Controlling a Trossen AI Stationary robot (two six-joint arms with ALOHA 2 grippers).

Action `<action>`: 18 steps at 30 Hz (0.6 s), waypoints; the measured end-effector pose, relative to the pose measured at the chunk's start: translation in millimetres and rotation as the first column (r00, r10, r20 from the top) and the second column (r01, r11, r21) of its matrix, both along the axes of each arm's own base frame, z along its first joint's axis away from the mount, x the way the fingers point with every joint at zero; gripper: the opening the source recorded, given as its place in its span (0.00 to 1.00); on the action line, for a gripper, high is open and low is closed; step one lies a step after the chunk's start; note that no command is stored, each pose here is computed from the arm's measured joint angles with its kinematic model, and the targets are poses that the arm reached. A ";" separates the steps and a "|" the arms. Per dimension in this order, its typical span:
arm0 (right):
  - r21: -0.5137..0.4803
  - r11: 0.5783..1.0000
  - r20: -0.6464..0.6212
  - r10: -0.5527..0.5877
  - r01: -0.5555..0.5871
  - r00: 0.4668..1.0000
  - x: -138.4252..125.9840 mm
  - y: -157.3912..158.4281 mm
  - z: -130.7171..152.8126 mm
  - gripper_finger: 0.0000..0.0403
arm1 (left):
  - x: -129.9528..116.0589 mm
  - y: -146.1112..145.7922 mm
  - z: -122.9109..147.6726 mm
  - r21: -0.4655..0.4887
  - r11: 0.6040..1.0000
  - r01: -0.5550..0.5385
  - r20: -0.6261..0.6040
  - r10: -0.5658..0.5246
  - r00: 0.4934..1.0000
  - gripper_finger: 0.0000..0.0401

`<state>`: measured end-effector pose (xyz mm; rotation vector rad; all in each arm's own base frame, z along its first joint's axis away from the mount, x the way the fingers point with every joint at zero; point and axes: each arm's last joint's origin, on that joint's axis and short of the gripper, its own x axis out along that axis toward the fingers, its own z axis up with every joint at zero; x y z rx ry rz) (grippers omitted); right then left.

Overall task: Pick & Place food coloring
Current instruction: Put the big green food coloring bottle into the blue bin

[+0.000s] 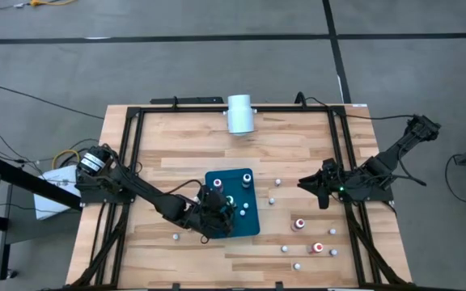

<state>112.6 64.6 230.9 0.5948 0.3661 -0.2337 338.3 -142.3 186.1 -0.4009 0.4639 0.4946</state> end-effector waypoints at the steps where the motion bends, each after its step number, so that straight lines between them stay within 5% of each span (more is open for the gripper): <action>1: 0.000 1.000 0.000 0.000 0.000 1.000 0.0 0.0 0.0 0.23 | 0.0 0.0 0.0 0.001 1.000 -0.001 0.000 0.001 1.000 0.30; 9: 0.000 1.000 0.000 0.000 0.000 1.000 0.2 0.2 -0.1 0.23 | 15.2 -7.2 -31.5 -0.012 1.000 0.004 -0.002 -0.004 1.000 0.30; 18: 0.005 1.000 0.006 0.001 -0.001 1.000 0.3 0.4 0.5 0.23 | 19.4 -8.9 -36.8 0.022 1.000 -0.009 -0.031 0.009 0.999 0.30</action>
